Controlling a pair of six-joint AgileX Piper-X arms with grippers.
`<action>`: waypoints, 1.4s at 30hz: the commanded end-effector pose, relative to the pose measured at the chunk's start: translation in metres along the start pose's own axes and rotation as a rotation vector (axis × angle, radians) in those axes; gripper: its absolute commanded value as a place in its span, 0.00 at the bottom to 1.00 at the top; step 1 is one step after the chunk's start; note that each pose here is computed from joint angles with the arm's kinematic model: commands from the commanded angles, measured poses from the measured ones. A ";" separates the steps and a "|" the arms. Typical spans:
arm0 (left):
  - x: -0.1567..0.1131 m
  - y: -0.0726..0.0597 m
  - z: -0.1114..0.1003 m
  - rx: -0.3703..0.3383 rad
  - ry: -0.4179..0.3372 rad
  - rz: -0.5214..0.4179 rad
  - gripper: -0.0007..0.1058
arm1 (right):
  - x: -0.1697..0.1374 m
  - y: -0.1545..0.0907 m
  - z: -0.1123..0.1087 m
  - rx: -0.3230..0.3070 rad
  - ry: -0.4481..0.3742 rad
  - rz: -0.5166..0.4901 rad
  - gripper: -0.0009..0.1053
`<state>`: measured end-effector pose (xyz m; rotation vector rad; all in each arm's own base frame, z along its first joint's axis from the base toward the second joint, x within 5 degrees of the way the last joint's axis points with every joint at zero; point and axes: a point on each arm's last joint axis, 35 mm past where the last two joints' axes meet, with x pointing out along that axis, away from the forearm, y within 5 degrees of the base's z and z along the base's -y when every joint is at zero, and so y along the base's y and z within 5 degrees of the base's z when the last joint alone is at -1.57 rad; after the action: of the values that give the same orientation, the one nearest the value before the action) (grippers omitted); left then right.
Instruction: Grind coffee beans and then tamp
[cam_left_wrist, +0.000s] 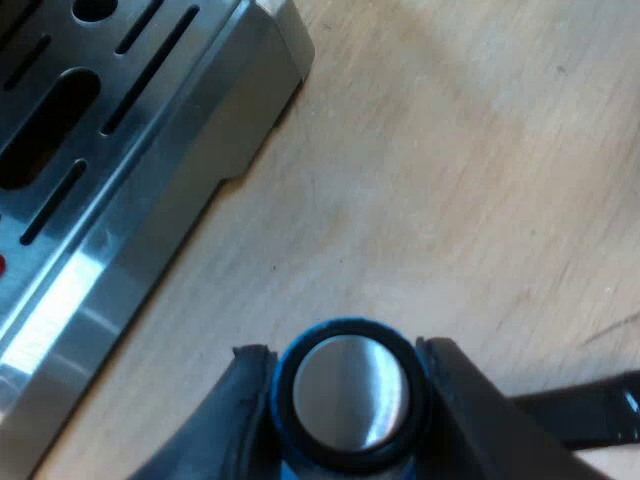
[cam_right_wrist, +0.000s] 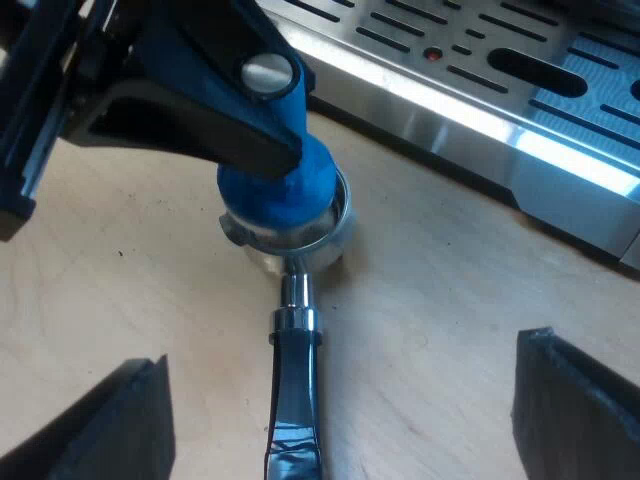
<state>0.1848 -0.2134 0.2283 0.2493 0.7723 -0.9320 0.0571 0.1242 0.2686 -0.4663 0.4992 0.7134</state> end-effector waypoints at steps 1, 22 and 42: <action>0.000 0.000 0.004 0.005 -0.041 0.001 0.12 | 0.000 0.000 0.001 -0.002 -0.003 -0.001 0.68; 0.012 0.004 -0.002 -0.001 -0.004 0.056 0.12 | 0.000 0.000 0.001 -0.002 -0.003 -0.001 0.68; 0.019 0.006 -0.032 -0.010 0.068 0.057 0.12 | 0.000 0.000 0.001 -0.002 -0.004 -0.005 0.68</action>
<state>0.1828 -0.2089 0.1964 0.2811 0.8079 -0.8857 0.0571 0.1242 0.2686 -0.4663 0.4992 0.7134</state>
